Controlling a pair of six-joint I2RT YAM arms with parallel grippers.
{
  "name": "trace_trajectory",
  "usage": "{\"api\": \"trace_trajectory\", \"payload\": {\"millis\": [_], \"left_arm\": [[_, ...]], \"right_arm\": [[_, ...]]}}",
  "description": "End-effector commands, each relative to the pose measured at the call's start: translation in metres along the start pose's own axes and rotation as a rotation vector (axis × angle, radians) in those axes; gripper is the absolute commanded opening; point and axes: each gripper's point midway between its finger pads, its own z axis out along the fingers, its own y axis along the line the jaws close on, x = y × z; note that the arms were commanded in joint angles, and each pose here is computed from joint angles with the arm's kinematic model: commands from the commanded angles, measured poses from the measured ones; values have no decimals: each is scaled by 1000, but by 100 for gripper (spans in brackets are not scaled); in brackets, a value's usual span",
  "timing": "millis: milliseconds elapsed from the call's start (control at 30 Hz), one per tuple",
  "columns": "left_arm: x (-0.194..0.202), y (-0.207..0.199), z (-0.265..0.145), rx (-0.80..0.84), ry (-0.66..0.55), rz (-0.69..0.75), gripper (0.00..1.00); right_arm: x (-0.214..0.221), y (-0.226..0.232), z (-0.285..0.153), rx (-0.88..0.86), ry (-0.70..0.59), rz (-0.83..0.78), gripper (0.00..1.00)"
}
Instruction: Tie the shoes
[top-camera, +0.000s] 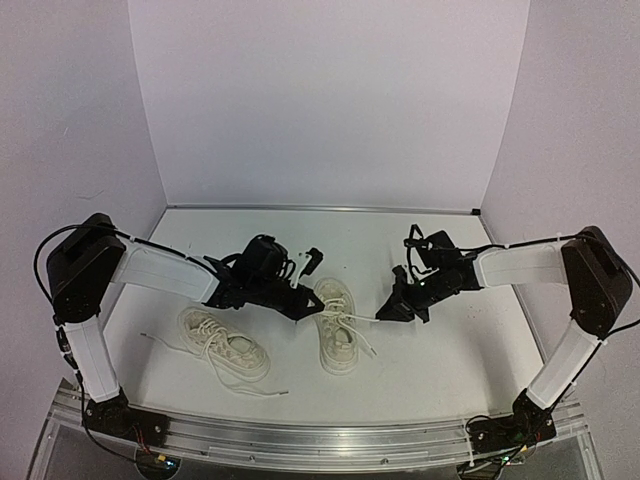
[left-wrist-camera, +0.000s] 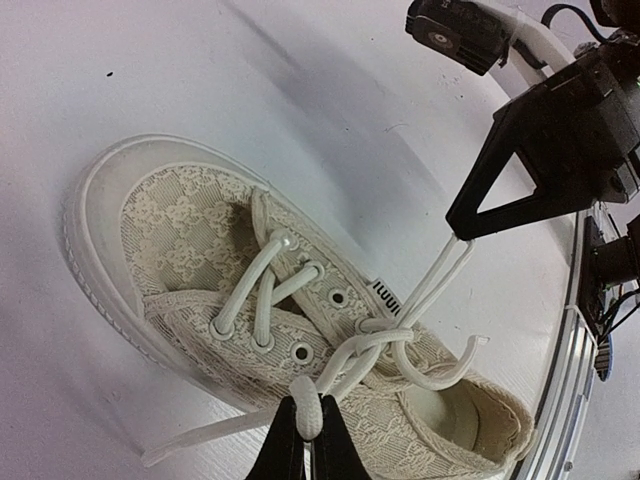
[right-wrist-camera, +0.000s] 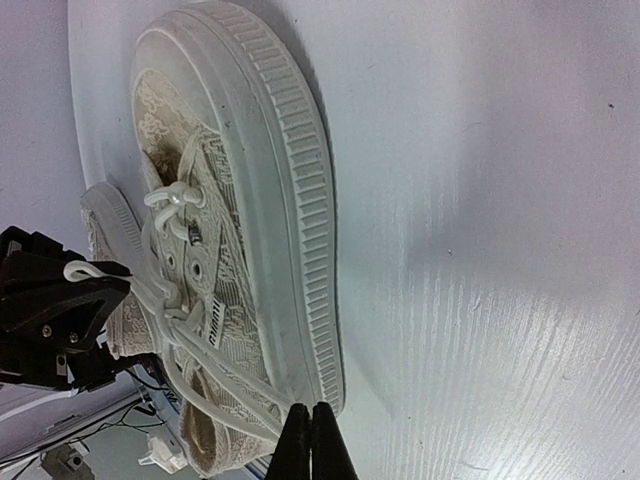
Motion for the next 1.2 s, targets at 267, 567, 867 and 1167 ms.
{"api": "trace_trajectory", "payload": {"millis": [267, 567, 867, 1167], "left_arm": [[-3, 24, -5, -81, -22, -57, 0], [-17, 6, 0, 5, -32, -14, 0], [-28, -12, -1, 73, -56, 4, 0], [-31, -45, -9, 148, -79, 128, 4]], "right_arm": [[-5, -31, -4, 91, -13, 44, 0], [-17, 22, -7, -96, 35, -46, 9], [-17, 37, -13, -145, 42, -65, 43], [4, 49, -7, -182, 87, -59, 41]]}}
